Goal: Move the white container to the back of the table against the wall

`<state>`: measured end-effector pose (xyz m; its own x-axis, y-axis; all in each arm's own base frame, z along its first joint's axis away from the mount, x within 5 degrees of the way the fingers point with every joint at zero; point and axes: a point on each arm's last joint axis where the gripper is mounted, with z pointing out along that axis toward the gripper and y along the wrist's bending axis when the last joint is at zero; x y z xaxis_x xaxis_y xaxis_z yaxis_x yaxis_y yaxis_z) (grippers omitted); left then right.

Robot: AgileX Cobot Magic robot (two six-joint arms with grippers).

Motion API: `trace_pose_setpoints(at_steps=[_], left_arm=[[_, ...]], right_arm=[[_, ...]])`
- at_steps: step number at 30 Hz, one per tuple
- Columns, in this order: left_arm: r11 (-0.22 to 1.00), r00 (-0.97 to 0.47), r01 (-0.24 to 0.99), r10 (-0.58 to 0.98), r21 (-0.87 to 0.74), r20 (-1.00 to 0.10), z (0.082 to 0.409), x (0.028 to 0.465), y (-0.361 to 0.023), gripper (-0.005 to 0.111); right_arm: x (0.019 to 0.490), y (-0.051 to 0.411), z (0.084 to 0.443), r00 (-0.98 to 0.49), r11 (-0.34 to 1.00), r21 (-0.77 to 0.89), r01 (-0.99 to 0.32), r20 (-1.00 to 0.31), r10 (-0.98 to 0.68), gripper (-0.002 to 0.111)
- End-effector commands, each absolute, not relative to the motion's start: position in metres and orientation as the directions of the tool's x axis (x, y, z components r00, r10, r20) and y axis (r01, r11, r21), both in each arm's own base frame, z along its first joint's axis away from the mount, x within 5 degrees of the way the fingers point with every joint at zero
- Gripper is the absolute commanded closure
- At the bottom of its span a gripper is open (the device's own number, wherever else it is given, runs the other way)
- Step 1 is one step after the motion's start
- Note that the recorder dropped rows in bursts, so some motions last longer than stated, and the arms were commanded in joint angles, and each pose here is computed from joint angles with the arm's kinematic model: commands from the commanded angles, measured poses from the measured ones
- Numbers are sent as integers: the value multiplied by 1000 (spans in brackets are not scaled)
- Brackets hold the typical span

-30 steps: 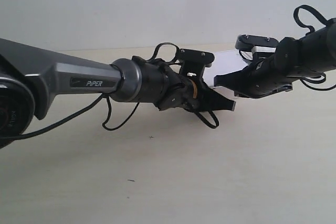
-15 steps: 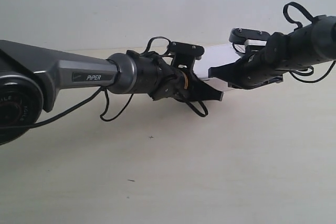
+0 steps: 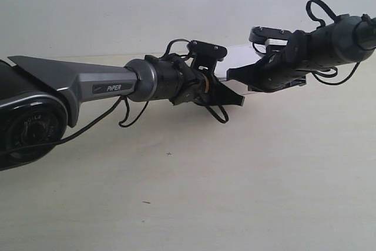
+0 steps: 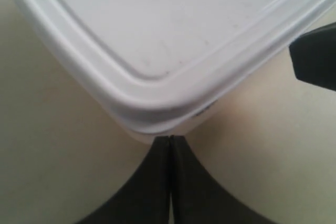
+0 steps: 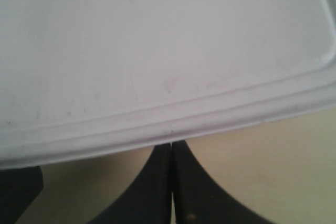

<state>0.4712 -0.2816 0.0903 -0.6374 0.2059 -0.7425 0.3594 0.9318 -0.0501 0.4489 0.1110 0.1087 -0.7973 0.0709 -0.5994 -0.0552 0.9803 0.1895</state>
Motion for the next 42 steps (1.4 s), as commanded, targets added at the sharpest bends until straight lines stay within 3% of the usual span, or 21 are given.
trace_pose_setpoints(at_steps=[1,9,17,23,42], left_arm=[[933,-619,359,215,-30,-755,96,477,-277,107],[903,-587,418,349,96,-730,94,478,-272,107],[899,-572,428,352,96,-741,95,479,-273,107],[854,-553,480,472,200,-687,92,477,-269,107],[837,-534,499,501,225,-681,92,477,-269,107]], right_arm=[[458,114,110,-785,980,183,-73,-617,57,108],[475,119,107,-780,978,193,-75,-623,63,108],[489,124,103,-792,977,200,-81,-607,59,108],[498,125,105,-758,975,204,-84,-648,71,108],[514,130,90,-648,978,165,-124,-760,46,108]])
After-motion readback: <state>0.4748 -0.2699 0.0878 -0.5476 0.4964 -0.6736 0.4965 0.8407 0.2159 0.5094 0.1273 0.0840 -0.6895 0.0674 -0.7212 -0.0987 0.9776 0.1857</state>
